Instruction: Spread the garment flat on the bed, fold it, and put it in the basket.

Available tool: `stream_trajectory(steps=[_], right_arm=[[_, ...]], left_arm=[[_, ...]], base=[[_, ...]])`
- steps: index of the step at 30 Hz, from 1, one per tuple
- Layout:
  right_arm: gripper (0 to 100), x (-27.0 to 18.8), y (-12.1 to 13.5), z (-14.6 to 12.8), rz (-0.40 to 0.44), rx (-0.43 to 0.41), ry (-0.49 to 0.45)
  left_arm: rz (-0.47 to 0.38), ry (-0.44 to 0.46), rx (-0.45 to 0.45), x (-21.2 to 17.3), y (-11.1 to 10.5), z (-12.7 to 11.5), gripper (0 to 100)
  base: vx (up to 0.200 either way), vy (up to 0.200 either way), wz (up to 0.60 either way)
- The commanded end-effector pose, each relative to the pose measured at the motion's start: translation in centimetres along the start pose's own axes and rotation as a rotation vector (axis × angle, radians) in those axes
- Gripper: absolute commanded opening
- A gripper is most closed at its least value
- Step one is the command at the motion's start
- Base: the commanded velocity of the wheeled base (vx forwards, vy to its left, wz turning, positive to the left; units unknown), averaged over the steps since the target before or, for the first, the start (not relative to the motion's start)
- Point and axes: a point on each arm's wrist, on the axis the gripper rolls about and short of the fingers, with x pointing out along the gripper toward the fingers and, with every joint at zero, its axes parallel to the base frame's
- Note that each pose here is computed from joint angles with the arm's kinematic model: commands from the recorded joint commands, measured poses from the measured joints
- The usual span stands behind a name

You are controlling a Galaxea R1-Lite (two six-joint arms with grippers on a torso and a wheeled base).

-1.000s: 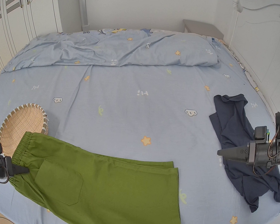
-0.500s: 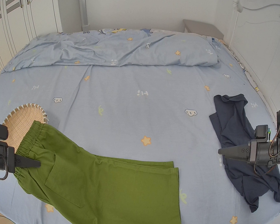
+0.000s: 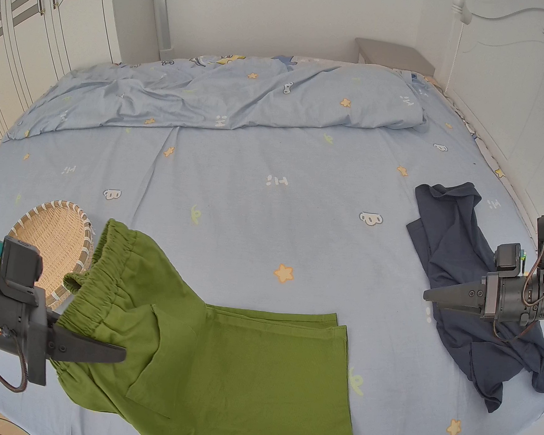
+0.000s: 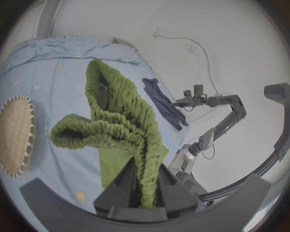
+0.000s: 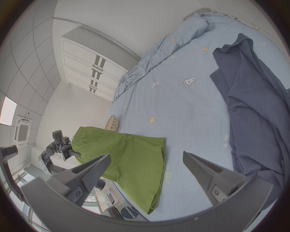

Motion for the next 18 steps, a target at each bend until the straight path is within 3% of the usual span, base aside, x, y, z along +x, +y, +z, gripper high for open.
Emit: stream_trajectory(steps=[1,9,18], right_arm=[[100,0.0,0.0,0.0,-0.001,0.002,0.001],[100,0.1,-0.1,-0.1,-0.002,0.006,0.005],[100,0.2,-0.2,-0.1,-0.006,0.006,0.007]], left_arm=[[-0.032,0.067,0.051,3.0,-0.7,0.9,0],[0.012,0.130,0.076,7.8,-3.0,2.1,0],[0.033,0.198,0.122,10.4,-4.5,1.3,0]], base=[[0.000,0.000,0.00],[0.000,0.000,0.00],[0.000,0.000,0.00]])
